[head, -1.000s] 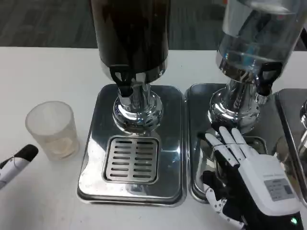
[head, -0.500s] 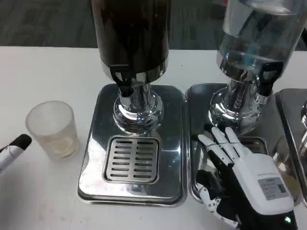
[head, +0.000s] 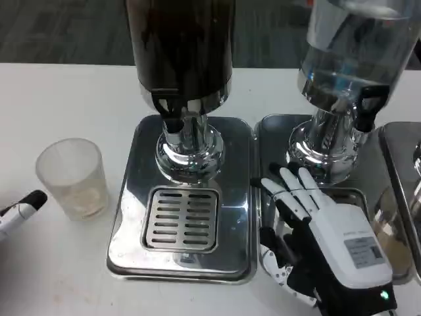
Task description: Grasp the cup under the faucet to collect the drink, then remove the cup.
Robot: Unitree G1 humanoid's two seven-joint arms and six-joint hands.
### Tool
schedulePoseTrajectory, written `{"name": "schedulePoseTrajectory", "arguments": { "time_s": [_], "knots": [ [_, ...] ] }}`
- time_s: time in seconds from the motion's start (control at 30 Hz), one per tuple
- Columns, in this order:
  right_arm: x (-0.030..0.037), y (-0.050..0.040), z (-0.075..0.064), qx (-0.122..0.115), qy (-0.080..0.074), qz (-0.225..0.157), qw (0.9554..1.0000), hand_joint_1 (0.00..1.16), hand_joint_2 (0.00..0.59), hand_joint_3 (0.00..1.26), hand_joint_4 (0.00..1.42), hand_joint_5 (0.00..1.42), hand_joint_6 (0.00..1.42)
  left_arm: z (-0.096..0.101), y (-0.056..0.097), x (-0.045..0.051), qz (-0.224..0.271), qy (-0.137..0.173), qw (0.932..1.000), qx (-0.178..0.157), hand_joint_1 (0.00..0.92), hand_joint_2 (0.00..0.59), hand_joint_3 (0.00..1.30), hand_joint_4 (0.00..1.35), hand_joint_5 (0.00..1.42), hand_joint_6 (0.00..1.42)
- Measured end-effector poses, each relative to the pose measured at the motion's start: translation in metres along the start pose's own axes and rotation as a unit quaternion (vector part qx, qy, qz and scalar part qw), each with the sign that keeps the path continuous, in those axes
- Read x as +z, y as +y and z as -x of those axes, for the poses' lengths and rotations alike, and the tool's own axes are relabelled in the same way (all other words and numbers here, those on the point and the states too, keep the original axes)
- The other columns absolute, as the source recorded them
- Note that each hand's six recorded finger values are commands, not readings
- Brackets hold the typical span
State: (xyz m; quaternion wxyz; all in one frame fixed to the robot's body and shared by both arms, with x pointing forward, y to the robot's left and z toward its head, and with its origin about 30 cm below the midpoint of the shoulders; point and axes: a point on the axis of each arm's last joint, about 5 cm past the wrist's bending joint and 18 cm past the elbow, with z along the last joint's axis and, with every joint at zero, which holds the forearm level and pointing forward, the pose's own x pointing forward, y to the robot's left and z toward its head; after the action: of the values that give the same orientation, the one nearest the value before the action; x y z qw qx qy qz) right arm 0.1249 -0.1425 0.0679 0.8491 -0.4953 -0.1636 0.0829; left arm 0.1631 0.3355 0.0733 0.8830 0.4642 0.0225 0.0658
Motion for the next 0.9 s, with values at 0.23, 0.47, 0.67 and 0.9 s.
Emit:
{"name": "schedulePoseTrajectory", "arguments": {
  "time_s": [0.23, 0.47, 0.67, 0.9],
  "knots": [
    [0.0035, 0.0027, 0.0, 0.004, -0.007, -0.001, 1.0, 0.59, 0.561, 0.2, 0.06, 0.02, 0.23, -0.011, 0.003, 0.0011, -0.014, -0.001, 0.9999, -0.005, 0.08, 0.033, 0.0, 0.0, 0.08, 0.17],
    [0.0047, 0.0032, -0.002, 0.003, -0.009, -0.001, 1.0, 0.59, 0.561, 0.2, 0.06, 0.03, 0.23, -0.018, 0.001, 0.0031, -0.018, -0.002, 0.9997, -0.016, 0.086, 0.031, 0.0, 0.0, 0.09, 0.17],
    [0.0044, 0.0029, -0.002, 0.004, -0.01, 0.0, 0.9999, 0.58, 0.561, 0.2, 0.07, 0.03, 0.23, -0.022, 0.0, 0.0051, -0.024, -0.01, 0.9995, -0.019, 0.091, 0.03, 0.0, 0.0, 0.1, 0.17],
    [-0.0008, -0.0013, -0.001, 0.004, -0.008, 0.0, 1.0, 0.58, 0.556, 0.2, 0.07, 0.03, 0.23, -0.022, -0.005, 0.0076, -0.036, -0.03, 0.9986, -0.022, 0.114, 0.046, 0.0, 0.0, 0.13, 0.2]
  ]
}}
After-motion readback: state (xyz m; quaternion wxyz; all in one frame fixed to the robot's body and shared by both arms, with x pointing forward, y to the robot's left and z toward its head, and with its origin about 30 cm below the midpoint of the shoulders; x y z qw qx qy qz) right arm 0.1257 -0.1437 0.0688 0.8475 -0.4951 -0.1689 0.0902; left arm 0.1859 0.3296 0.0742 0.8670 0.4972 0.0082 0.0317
